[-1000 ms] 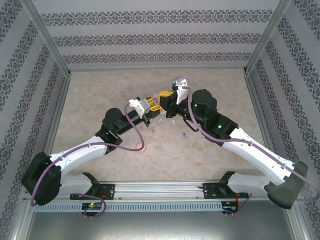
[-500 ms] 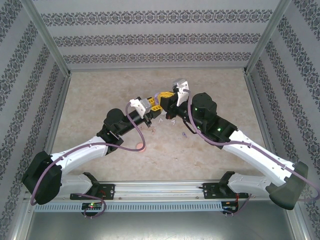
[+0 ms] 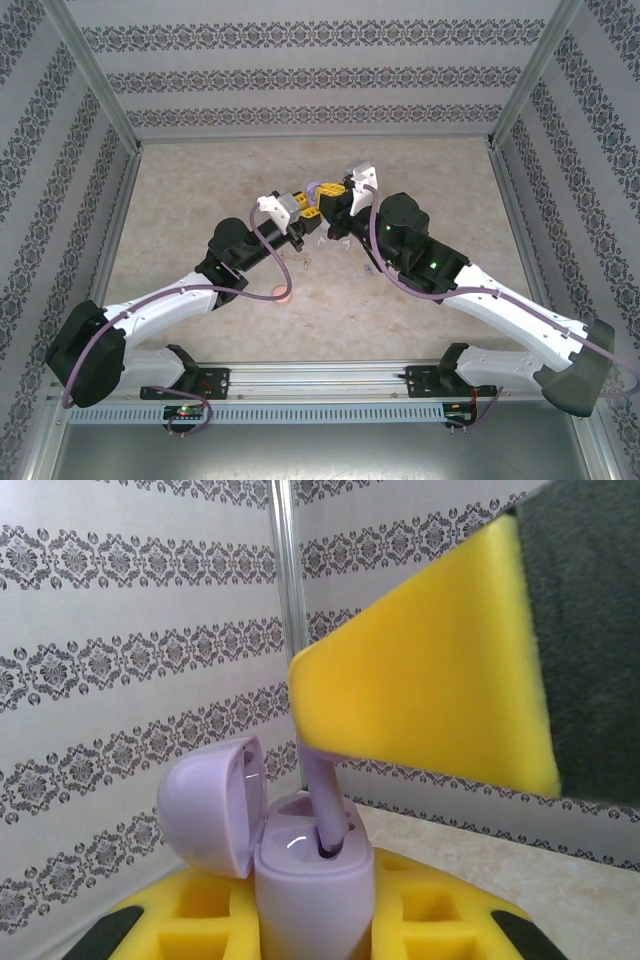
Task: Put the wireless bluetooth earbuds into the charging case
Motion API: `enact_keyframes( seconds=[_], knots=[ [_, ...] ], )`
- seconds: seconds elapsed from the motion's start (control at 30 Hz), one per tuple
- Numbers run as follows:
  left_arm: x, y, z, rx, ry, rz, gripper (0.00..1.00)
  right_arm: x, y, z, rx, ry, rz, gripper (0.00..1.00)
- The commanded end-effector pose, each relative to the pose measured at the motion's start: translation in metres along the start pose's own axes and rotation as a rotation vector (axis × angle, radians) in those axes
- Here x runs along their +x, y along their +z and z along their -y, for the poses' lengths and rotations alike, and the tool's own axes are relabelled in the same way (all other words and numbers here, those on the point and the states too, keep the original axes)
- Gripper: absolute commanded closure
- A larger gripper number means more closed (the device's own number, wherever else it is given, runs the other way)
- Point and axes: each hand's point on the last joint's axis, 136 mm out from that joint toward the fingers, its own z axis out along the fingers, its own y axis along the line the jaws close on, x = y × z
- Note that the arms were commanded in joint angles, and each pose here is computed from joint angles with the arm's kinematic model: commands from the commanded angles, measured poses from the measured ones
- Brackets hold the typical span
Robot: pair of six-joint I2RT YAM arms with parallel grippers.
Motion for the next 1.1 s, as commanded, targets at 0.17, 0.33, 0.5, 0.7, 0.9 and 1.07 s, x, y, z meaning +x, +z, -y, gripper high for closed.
enact_keyframes(
  seconds=[0.17, 0.33, 0.5, 0.7, 0.9, 1.07],
  knots=[
    [-0.056, -0.001, -0.013, -0.062, 0.014, 0.190, 1.00, 0.051, 0.010, -0.011, -0.019, -0.051, -0.182, 0.96],
    [-0.052, 0.002, -0.013, -0.062, 0.015, 0.172, 1.00, 0.056, 0.014, -0.009, 0.030, -0.064, -0.215, 0.96],
    [-0.043, 0.003, -0.014, -0.069, 0.011, 0.152, 1.00, 0.060, 0.014, -0.003, 0.081, -0.054, -0.230, 0.93],
    [-0.034, 0.005, -0.016, -0.076, -0.001, 0.135, 1.00, 0.061, 0.016, 0.003, 0.128, -0.030, -0.241, 0.87],
    [-0.022, 0.007, -0.016, -0.078, -0.020, 0.119, 1.00, 0.063, 0.021, 0.007, 0.161, -0.009, -0.265, 0.84],
    [-0.013, 0.008, -0.017, -0.086, -0.036, 0.109, 1.00, 0.069, 0.024, 0.010, 0.186, 0.014, -0.283, 0.77]
  ],
)
